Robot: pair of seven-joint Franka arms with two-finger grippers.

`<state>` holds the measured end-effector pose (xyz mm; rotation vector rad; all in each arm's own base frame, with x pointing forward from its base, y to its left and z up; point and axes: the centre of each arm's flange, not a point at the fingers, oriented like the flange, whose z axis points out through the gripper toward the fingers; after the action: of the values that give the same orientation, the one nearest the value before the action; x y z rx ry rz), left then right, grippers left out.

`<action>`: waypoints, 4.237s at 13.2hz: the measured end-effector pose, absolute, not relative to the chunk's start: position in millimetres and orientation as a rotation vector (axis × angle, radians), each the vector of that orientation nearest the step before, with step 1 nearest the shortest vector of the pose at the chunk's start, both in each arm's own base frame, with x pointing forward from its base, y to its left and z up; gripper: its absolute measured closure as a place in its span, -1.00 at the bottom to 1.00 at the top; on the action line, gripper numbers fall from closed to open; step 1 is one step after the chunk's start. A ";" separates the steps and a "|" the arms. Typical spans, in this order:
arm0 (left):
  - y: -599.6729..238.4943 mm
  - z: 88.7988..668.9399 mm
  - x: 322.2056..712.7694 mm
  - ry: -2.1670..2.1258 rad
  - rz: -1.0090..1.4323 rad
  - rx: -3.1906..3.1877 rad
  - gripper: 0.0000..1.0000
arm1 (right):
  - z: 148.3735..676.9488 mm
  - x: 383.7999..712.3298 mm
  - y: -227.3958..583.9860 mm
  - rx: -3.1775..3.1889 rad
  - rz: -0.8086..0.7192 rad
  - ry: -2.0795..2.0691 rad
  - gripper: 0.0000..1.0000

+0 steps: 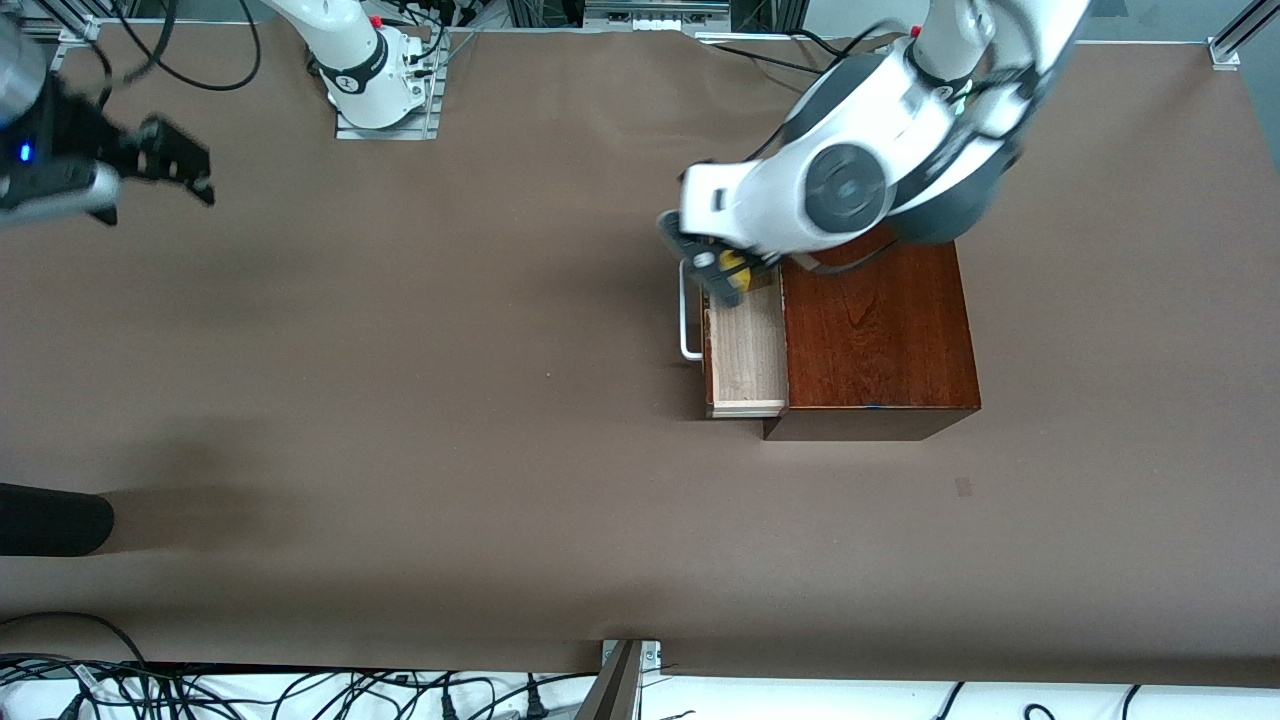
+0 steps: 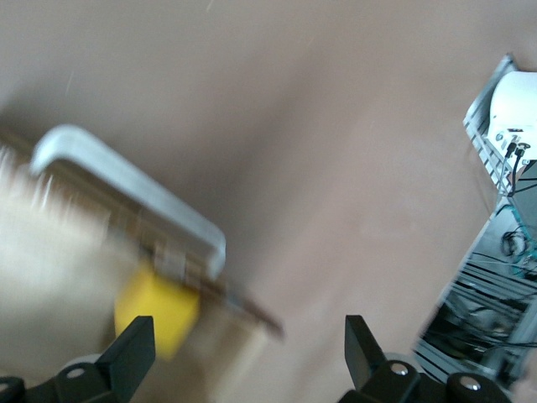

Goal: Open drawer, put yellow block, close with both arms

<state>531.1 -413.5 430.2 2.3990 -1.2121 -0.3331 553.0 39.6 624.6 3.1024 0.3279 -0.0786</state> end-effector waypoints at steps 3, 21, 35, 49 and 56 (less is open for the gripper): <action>-458.8 410.1 536.3 -1.463 -0.052 2.275 -1.00 | 588.1 561.0 8.5 3.111 -0.072 0.234 -1.00; -451.0 273.7 502.9 -2.316 -0.288 2.031 -1.00 | 584.6 561.0 9.1 3.111 -0.059 0.159 -1.00; -397.5 266.8 526.1 -2.260 -0.506 2.122 -1.00 | 588.3 561.9 15.4 3.101 -0.041 0.180 -1.00; -301.9 520.5 530.6 -1.283 -0.382 3.039 -1.00 | 591.0 561.5 38.0 3.097 -0.027 0.242 -1.00; -152.2 592.9 588.2 -0.828 -0.277 3.162 -1.00 | 591.4 561.7 38.4 3.097 -0.023 0.243 -1.00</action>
<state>588.2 -152.2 592.9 3.1619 -0.8277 -0.2767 561.7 38.4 591.4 3.0974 0.2429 -0.0227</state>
